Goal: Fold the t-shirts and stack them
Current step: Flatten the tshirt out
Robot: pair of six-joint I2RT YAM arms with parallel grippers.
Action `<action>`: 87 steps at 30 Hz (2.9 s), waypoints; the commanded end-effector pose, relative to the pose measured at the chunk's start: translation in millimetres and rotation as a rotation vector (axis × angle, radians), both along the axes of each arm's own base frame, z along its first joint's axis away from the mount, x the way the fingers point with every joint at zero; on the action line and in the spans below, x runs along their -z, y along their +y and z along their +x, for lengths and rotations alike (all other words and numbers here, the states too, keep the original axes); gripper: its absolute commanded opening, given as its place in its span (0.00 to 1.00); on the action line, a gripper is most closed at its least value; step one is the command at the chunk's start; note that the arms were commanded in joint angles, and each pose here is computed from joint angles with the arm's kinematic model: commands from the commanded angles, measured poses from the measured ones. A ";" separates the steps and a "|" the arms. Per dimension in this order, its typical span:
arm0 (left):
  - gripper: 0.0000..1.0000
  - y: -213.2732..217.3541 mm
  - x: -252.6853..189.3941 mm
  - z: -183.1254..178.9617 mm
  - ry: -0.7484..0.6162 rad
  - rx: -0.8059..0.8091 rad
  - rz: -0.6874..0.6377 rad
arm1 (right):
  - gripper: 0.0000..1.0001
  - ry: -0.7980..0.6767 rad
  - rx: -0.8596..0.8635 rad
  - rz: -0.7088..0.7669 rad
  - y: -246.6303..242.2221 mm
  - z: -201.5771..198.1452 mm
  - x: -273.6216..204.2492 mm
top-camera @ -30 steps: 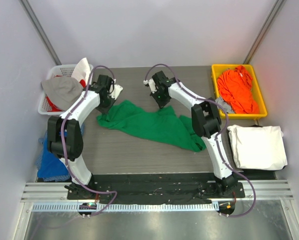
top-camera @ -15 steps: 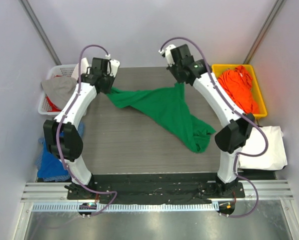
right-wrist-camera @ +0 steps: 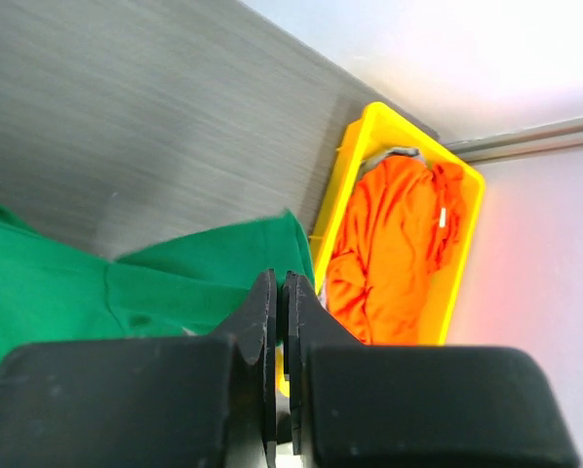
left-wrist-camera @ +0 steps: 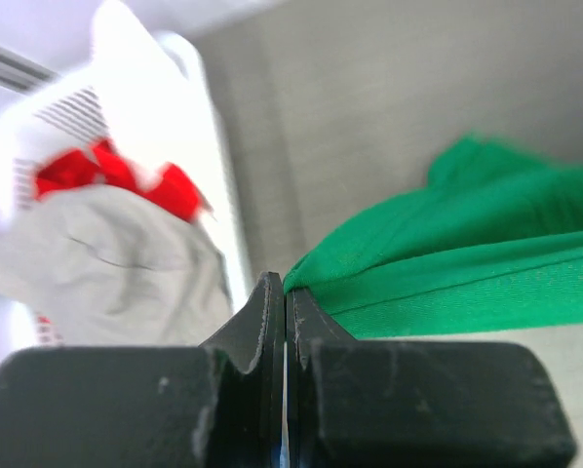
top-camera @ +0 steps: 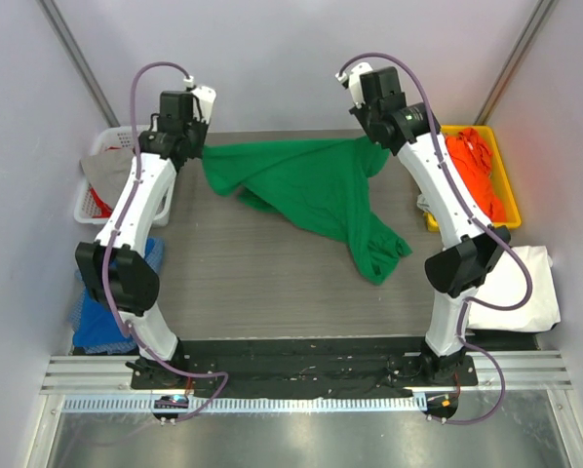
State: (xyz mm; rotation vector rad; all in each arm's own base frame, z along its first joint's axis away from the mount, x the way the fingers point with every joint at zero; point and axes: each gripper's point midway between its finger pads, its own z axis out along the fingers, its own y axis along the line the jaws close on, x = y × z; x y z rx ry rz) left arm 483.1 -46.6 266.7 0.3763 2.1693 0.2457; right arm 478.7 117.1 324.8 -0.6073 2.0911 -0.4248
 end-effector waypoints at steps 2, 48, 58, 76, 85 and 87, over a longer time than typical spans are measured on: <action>0.00 21.0 -105.9 7.8 -0.311 -0.088 -0.046 | 0.01 -0.196 0.022 0.038 -9.3 7.3 -63.8; 0.00 4.5 35.4 -15.9 0.047 0.043 0.103 | 0.31 0.629 -0.326 0.107 108.5 -94.0 216.2; 0.00 -2.1 52.7 -21.0 0.086 0.048 0.085 | 0.52 0.461 -0.210 0.042 59.1 -96.5 176.1; 0.00 -5.7 79.3 -30.8 0.149 0.070 0.100 | 0.51 0.619 -0.183 0.302 6.9 -87.7 238.3; 0.00 -5.7 81.6 -32.4 0.155 0.072 0.104 | 0.51 0.635 -0.178 0.308 -2.5 -77.2 252.8; 0.00 -6.2 80.9 -32.2 0.154 0.072 0.105 | 0.51 0.637 -0.174 0.306 -5.3 -74.1 255.4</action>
